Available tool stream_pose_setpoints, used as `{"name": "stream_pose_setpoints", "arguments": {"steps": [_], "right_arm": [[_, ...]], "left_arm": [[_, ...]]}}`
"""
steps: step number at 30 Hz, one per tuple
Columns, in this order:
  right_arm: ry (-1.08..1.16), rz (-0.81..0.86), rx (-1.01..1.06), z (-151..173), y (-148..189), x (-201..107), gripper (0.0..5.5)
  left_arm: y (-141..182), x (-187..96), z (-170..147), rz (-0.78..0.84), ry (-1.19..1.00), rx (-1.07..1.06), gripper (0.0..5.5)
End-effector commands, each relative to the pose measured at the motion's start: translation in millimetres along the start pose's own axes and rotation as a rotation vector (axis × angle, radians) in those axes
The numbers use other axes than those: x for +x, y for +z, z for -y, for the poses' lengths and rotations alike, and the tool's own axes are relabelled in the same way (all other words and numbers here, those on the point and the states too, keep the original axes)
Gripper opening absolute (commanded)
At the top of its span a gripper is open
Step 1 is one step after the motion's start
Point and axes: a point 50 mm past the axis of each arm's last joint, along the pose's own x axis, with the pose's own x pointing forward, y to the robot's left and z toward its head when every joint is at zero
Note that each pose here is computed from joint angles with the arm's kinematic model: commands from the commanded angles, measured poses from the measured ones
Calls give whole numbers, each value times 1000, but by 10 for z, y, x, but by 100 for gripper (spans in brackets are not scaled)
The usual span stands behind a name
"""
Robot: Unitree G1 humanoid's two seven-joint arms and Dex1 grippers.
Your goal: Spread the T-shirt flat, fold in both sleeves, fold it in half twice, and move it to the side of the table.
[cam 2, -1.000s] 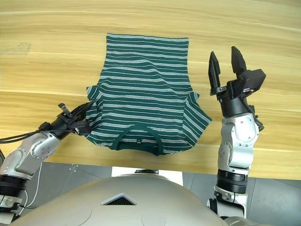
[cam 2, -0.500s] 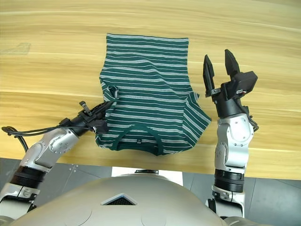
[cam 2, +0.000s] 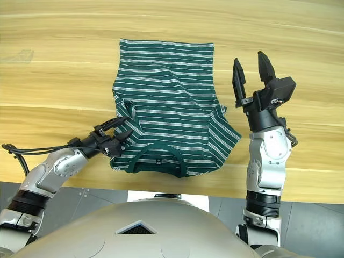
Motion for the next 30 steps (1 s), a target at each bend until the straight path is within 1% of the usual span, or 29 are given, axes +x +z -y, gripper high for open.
{"name": "stream_pose_setpoints", "arguments": {"steps": [1,2,4,7,9,11,13,15,18,22,27,30], "right_arm": [[58,-59,-218,147,55,-59,266],[89,-93,-348,213,66,-116,266],[206,-193,-645,327,77,-325,266],[325,-363,-928,479,87,-647,266],[415,-471,-1055,516,23,-858,266],[479,-550,-1052,465,-125,-1111,266],[517,-591,-1025,418,-220,-1276,266],[546,-611,-1006,398,-256,-1362,266],[600,-624,-1023,412,-294,-1428,266],[657,-558,-1047,345,-369,-1346,266],[670,-478,-1043,243,-473,-1148,266],[684,-452,-1032,183,-529,-1078,266]], "left_arm": [[31,-79,-39,-8,61,-36,273],[74,-60,-123,11,128,-44,273],[173,-30,-249,57,237,-68,273],[331,-24,-383,118,350,-101,273],[377,-31,-476,128,412,-95,273],[368,-24,-554,114,460,-76,273],[365,-6,-597,97,495,-65,273],[359,-1,-638,75,531,-49,273],[305,-54,-796,17,635,2,273],[233,-146,-1010,-52,752,57,273],[286,-152,-1062,-47,779,85,273],[311,-113,-1062,-35,775,84,273]]}}
